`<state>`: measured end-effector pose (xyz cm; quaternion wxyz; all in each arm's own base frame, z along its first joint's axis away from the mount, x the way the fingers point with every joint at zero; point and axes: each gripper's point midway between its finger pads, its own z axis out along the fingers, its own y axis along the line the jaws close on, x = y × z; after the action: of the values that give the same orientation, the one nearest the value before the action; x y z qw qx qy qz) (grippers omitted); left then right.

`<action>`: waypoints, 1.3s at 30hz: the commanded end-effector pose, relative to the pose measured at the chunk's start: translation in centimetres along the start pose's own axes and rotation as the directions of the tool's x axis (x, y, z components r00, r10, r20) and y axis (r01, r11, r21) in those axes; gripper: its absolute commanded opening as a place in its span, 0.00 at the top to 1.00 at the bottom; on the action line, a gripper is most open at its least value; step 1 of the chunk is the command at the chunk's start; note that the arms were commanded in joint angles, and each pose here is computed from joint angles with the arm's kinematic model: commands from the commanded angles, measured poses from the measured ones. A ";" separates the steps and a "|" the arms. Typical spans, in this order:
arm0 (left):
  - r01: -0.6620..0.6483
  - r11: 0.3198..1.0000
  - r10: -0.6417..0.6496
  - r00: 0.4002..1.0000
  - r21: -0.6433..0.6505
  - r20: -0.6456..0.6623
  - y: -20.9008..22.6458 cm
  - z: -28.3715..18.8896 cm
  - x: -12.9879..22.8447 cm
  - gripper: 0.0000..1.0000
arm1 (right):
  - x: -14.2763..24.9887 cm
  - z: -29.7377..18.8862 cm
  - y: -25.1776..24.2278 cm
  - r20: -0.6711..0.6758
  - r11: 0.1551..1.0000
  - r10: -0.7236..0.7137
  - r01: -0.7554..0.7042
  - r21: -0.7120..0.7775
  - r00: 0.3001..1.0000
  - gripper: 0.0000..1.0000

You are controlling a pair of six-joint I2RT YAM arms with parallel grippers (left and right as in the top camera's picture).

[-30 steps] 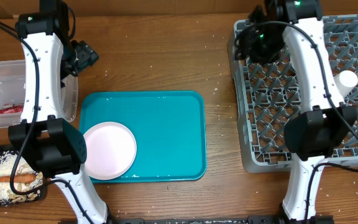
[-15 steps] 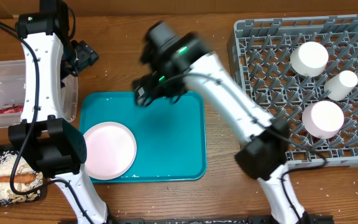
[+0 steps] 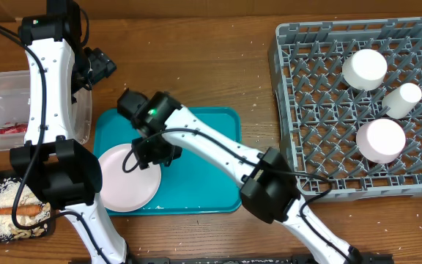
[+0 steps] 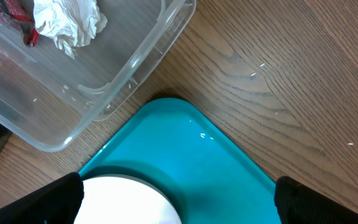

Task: Sort waste into correct bins and load items into the dishwasher
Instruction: 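Reach the right gripper to the pink plate and lift its edge, then carry the pink plate right into the dish rack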

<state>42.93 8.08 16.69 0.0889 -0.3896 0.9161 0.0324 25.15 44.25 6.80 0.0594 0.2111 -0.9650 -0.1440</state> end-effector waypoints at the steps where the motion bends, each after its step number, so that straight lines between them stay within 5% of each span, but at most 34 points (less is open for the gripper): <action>1: -0.002 1.000 0.002 1.000 0.006 0.010 -0.3 -0.5 0.1 0.00 | -0.1 2.5 -0.9 -0.031 0.998 0.050 -0.049 0.035 0.998 0.49; 12: -0.002 1.000 0.002 1.000 0.006 0.010 -0.3 -0.5 0.1 0.00 | -1.0 4.4 -4.5 0.004 0.976 0.118 -0.117 0.186 0.993 0.57; 23: -0.002 1.000 0.002 1.000 0.006 0.010 -0.3 -0.5 0.1 0.00 | -1.6 -0.6 -17.7 0.026 0.843 0.356 -0.333 0.422 0.934 0.65; 28: -0.002 1.000 0.002 1.000 0.006 0.010 -0.3 -0.5 0.1 0.00 | -1.5 -3.9 -21.0 0.041 0.808 0.437 -0.412 0.421 0.899 0.65; 34: -0.002 1.000 0.002 1.000 0.006 0.010 -0.3 -0.5 0.1 0.00 | -1.7 -10.0 -19.5 0.149 0.837 0.401 -0.427 0.341 0.904 0.61; 39: -0.002 1.000 0.002 1.000 0.006 0.010 -0.3 -0.5 0.1 0.00 | -2.2 -10.6 -20.3 0.165 0.840 0.413 -0.444 0.312 0.896 0.57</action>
<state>42.93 8.08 16.69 0.0889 -0.3896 0.9161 0.0324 36.01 25.37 9.27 0.0262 -0.0015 -0.9984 0.0507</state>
